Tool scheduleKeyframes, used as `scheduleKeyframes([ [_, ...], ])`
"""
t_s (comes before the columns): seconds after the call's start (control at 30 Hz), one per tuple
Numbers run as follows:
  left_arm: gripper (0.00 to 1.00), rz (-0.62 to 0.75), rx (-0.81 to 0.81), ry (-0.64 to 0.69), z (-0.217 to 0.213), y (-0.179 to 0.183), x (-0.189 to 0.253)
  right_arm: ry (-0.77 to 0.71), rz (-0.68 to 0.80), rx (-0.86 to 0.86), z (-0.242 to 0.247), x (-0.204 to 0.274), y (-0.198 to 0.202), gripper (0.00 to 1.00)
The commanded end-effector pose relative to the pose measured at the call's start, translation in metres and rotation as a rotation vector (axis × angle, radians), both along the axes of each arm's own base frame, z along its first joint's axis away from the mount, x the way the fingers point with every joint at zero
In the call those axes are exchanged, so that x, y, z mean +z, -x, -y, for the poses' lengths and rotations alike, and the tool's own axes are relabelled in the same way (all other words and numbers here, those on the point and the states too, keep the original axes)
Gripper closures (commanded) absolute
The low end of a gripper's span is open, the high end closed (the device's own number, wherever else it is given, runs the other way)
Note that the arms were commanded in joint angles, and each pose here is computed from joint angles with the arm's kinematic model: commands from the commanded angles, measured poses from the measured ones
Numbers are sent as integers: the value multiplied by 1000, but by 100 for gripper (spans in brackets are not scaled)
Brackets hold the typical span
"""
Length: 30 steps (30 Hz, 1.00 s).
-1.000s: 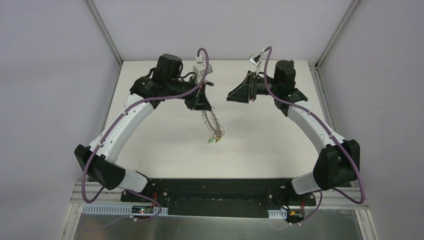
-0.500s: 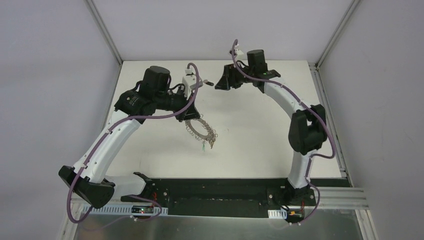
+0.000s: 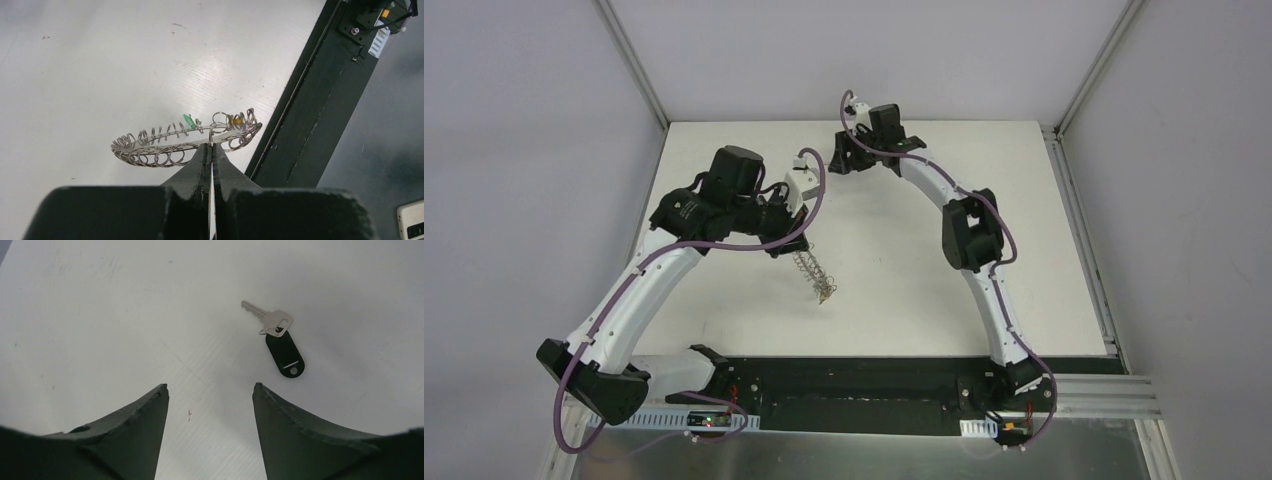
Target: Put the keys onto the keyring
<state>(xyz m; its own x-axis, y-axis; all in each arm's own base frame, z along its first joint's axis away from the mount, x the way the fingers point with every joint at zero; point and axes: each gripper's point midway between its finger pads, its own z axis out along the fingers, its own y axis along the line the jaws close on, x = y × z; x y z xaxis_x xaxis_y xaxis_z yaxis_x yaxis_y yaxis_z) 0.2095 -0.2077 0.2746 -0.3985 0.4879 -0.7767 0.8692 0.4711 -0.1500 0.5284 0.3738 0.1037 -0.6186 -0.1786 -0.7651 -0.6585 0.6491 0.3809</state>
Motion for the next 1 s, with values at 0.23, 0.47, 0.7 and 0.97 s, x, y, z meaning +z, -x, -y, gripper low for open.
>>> scheduleKeyframes([
  [0.23, 100, 10, -20, 3, 0, 1, 4, -75, -2, -155, -22, -21, -41, 34],
  [0.47, 100, -16, -22, -2, 3, -2, -3, -120, -12, -149, -25, -22, -46, 33],
  [0.7, 100, -36, -24, -2, 5, -3, -6, -145, -9, -227, -16, -26, -63, 29],
  [0.97, 100, -60, -31, 3, 9, -5, -7, -160, -24, -292, -12, -42, -74, 22],
])
